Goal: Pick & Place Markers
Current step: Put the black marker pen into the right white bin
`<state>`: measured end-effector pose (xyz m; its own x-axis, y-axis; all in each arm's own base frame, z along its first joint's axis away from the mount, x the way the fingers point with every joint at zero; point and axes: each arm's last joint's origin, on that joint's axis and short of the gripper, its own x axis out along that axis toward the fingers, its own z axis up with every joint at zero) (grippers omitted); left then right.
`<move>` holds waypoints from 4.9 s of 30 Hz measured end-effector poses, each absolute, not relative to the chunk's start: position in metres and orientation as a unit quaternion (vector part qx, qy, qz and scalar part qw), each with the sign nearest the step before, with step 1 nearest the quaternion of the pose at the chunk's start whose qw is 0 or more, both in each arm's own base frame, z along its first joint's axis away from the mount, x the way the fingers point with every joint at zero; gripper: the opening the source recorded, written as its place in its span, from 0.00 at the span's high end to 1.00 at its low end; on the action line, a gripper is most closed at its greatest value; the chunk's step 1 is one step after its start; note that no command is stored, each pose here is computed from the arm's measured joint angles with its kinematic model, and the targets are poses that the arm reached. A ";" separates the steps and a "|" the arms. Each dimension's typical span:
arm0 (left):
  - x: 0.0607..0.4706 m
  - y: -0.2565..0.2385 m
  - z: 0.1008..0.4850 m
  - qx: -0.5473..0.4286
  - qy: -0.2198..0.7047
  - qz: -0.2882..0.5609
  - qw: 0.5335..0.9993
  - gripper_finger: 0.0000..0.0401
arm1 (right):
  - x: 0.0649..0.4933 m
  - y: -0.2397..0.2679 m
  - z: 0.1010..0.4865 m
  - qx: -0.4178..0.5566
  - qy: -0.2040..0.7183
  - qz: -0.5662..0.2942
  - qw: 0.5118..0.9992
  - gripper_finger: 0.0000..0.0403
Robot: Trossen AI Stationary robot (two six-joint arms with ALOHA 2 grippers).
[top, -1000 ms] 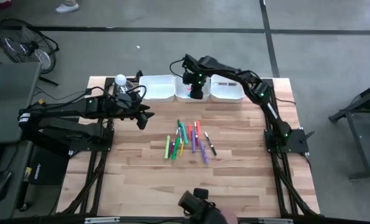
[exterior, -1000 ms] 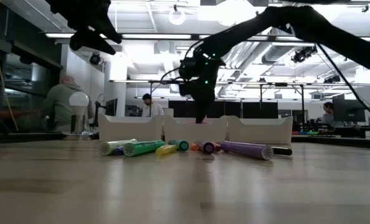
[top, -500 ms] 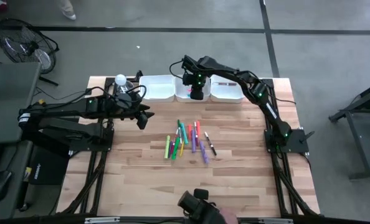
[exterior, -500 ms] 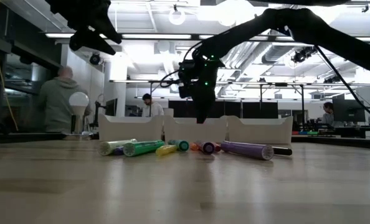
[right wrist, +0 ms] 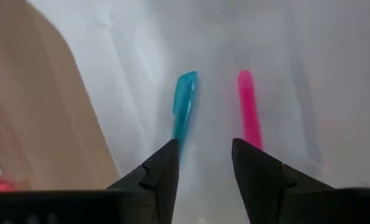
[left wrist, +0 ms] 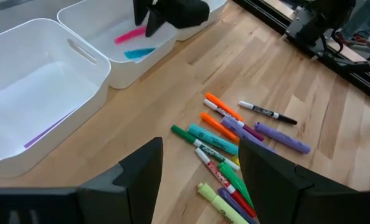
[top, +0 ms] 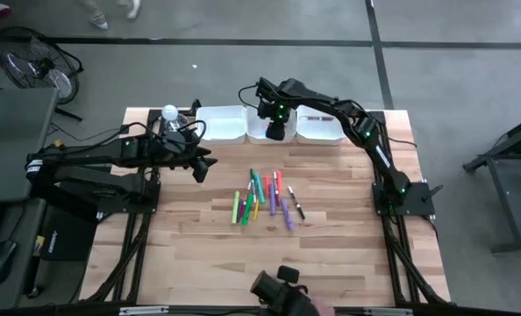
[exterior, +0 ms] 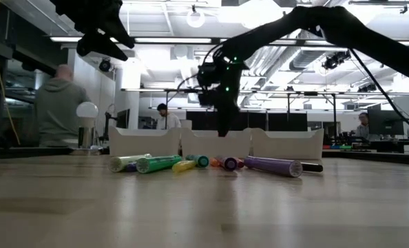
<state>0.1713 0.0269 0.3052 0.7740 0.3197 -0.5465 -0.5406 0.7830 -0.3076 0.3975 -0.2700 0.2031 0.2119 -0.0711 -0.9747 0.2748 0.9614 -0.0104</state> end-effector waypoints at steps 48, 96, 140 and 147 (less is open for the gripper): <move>0.168 0.020 0.299 -0.144 0.319 0.097 0.931 0.48 | 0.418 -0.041 0.175 0.239 0.714 -0.201 0.627 0.64; 0.168 0.018 0.298 -0.130 0.327 0.061 0.934 0.48 | 0.337 0.007 0.159 0.354 0.577 -0.321 0.662 0.65; 0.167 0.018 0.297 -0.120 0.339 0.054 0.932 0.48 | 0.343 0.022 0.119 0.333 0.599 -0.340 0.644 0.77; 0.167 0.018 0.297 -0.117 0.339 0.053 0.932 0.48 | 0.342 0.021 0.119 0.336 0.600 -0.342 0.641 0.84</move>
